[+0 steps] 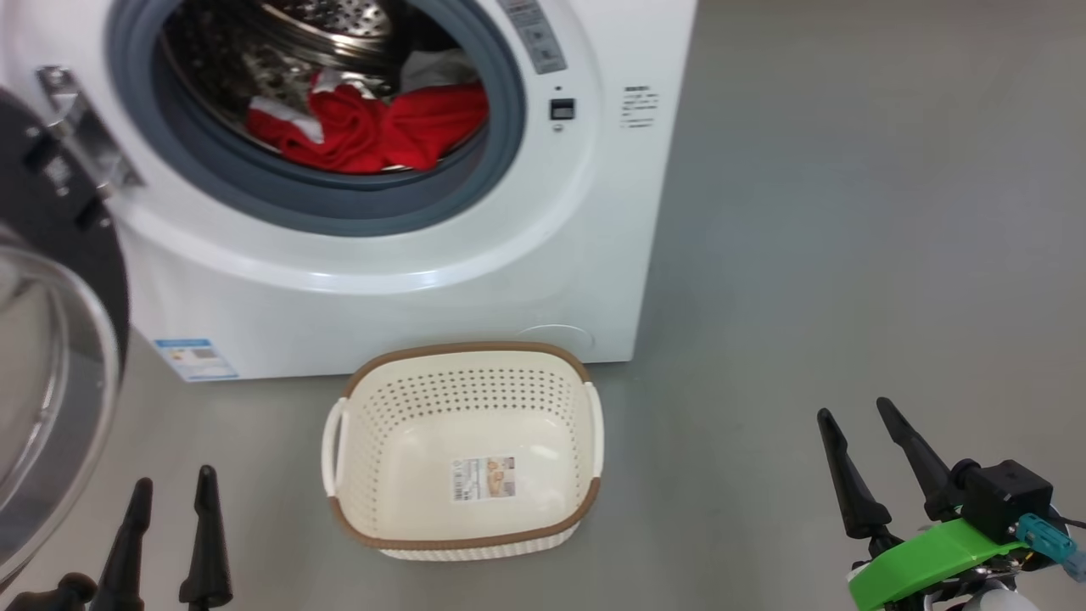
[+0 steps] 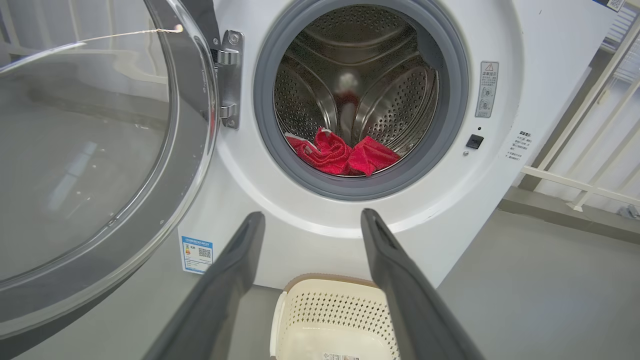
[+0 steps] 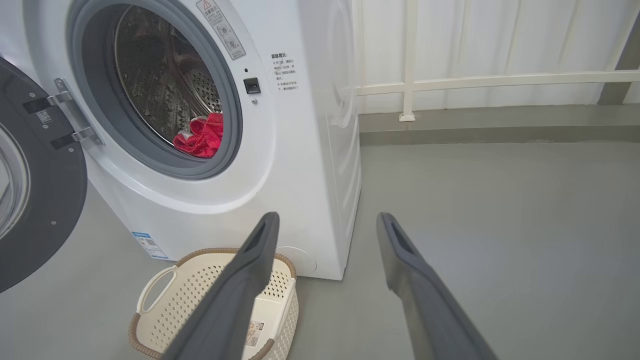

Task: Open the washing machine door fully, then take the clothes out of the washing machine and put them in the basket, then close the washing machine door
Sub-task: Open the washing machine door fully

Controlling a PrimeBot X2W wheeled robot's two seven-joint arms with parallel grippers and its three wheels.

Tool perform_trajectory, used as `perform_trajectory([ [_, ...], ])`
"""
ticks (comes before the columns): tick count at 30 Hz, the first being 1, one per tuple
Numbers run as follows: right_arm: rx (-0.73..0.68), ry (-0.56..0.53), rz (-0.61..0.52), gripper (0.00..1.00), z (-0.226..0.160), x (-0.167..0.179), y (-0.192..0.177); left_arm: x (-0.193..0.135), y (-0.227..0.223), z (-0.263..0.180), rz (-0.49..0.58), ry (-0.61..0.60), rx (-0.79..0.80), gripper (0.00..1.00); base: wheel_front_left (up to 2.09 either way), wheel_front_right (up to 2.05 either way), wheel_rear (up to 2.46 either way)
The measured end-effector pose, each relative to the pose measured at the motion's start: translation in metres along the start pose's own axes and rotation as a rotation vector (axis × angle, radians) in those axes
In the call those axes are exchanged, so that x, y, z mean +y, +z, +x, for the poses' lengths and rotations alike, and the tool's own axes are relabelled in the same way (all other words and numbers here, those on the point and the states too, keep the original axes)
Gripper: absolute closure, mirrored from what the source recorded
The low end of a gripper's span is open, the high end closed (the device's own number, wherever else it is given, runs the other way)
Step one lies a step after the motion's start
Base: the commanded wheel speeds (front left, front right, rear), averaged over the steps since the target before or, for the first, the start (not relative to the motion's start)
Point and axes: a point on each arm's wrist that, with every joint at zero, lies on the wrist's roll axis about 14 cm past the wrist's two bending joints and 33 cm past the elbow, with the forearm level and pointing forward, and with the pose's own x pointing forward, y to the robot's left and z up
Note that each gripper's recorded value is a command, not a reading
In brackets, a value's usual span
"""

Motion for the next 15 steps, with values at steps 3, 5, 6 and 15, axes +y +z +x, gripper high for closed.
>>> perform_trajectory([
  [3, -0.009, -0.049, -0.002, 0.00, -0.008, -0.015, 0.003, -0.015, -0.005, 0.006, -0.008, -0.047, 0.012, 0.00, 0.00, 0.00, 0.00],
  [5, -0.015, -0.078, -0.001, 0.00, -0.013, -0.023, 0.005, -0.023, -0.008, 0.009, -0.008, -0.074, 0.023, 0.00, 0.00, 0.00, 0.00],
  [6, -0.019, -0.094, 0.000, 0.00, -0.015, -0.027, 0.007, -0.027, -0.009, 0.011, -0.009, -0.085, 0.025, 0.00, 0.00, 0.00, 0.00],
  [15, -0.018, -0.195, -0.014, 0.00, -0.041, -0.057, 0.008, -0.053, -0.020, 0.019, -0.027, -0.166, 0.055, 0.00, 0.00, 0.00, 0.00],
])
